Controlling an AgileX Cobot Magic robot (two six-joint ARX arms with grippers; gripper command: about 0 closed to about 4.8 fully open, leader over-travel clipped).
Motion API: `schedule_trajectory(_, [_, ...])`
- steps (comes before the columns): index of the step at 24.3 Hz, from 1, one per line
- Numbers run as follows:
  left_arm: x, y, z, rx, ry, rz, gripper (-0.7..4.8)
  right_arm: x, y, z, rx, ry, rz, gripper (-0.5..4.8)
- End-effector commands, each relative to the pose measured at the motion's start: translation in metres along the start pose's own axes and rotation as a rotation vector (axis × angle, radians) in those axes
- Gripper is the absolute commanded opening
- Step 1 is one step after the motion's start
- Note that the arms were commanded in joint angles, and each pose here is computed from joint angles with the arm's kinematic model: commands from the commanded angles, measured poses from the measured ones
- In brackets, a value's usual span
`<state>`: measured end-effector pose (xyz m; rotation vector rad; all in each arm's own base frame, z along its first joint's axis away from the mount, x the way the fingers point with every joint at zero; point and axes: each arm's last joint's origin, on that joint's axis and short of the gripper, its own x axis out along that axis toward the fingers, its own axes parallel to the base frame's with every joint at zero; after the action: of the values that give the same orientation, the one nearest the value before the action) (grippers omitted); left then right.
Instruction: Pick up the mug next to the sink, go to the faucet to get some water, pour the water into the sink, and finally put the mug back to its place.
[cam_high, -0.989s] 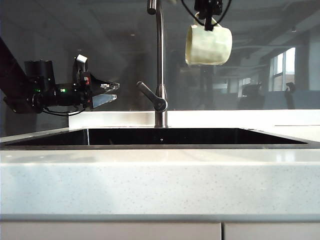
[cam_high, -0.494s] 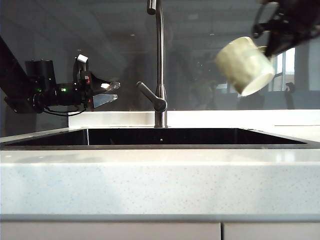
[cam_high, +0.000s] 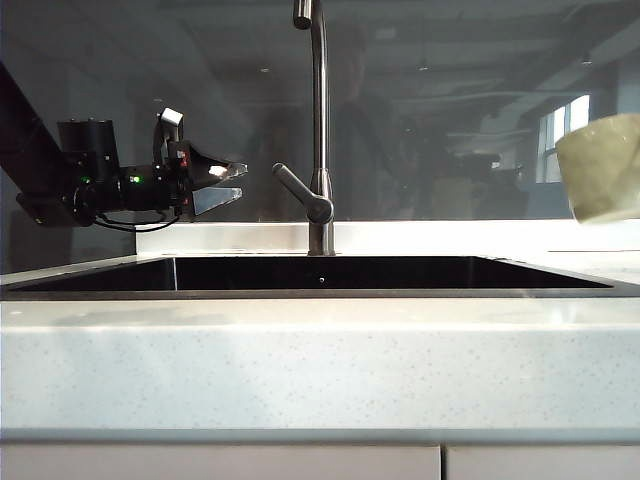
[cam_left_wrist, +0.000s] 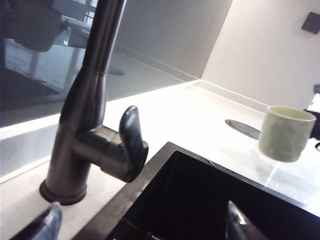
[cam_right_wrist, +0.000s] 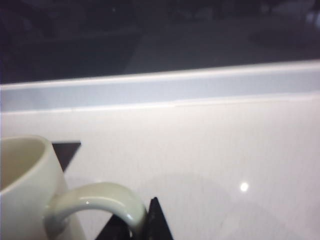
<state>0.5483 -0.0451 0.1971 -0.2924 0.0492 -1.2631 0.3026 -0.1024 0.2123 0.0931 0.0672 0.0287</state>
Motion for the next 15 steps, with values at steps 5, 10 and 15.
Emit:
schedule_trajectory(5, [0.004, -0.004, 0.006, 0.024, -0.004, -0.017, 4.22, 0.02, 0.005, -0.018, -0.02, -0.134, 0.077, -0.01])
schedule_trajectory(10, [0.003, -0.004, 0.006, 0.025, -0.004, -0.016, 4.22, 0.028, 0.005, -0.032, -0.036, -0.186, 0.069, 0.22])
schedule_trajectory(15, [0.004, -0.004, 0.005, 0.024, -0.004, -0.017, 4.22, 0.033, 0.002, -0.047, -0.008, -0.201, 0.075, 0.22])
